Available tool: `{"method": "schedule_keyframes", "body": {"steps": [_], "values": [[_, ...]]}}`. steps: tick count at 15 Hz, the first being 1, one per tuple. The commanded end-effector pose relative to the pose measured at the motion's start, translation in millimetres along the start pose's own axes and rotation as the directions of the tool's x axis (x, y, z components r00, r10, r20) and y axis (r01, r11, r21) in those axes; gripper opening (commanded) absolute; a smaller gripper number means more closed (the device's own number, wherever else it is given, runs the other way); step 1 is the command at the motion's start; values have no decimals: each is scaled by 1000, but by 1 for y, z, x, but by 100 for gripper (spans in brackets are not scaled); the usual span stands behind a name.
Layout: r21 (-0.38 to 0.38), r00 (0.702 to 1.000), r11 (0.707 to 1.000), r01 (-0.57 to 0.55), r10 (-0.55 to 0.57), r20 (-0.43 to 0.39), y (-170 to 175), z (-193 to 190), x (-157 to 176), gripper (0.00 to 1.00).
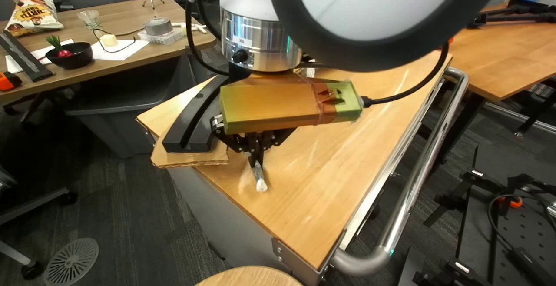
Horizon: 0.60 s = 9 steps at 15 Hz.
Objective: Take the white rope off the black metallic rail
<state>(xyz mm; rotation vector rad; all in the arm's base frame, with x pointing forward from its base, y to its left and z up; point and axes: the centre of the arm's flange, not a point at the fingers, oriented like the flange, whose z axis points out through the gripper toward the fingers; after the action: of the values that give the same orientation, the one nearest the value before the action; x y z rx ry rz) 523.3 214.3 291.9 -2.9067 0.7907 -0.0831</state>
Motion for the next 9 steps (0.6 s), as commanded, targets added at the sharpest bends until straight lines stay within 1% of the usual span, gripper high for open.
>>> {"method": "schedule_keyframes", "body": {"steps": [1, 2, 3, 4, 5, 6, 7, 9], "values": [[-62, 996, 996, 71, -67, 66, 12, -23, -8, 5], [-80, 994, 993, 83, -77, 76, 12, -26, -11, 8], [-107, 995, 991, 86, -80, 60, 13, -31, -15, 32], [-125, 994, 987, 105, -100, 46, 13, -38, -18, 33], [-149, 987, 976, 161, -160, 18, 10, -50, -23, 35], [-180, 980, 964, 196, -201, -9, 8, -62, -27, 42], [-146, 989, 978, 146, -143, 34, 9, -30, -15, 26], [-169, 983, 969, 181, -182, 10, 8, -47, -20, 40]]}}
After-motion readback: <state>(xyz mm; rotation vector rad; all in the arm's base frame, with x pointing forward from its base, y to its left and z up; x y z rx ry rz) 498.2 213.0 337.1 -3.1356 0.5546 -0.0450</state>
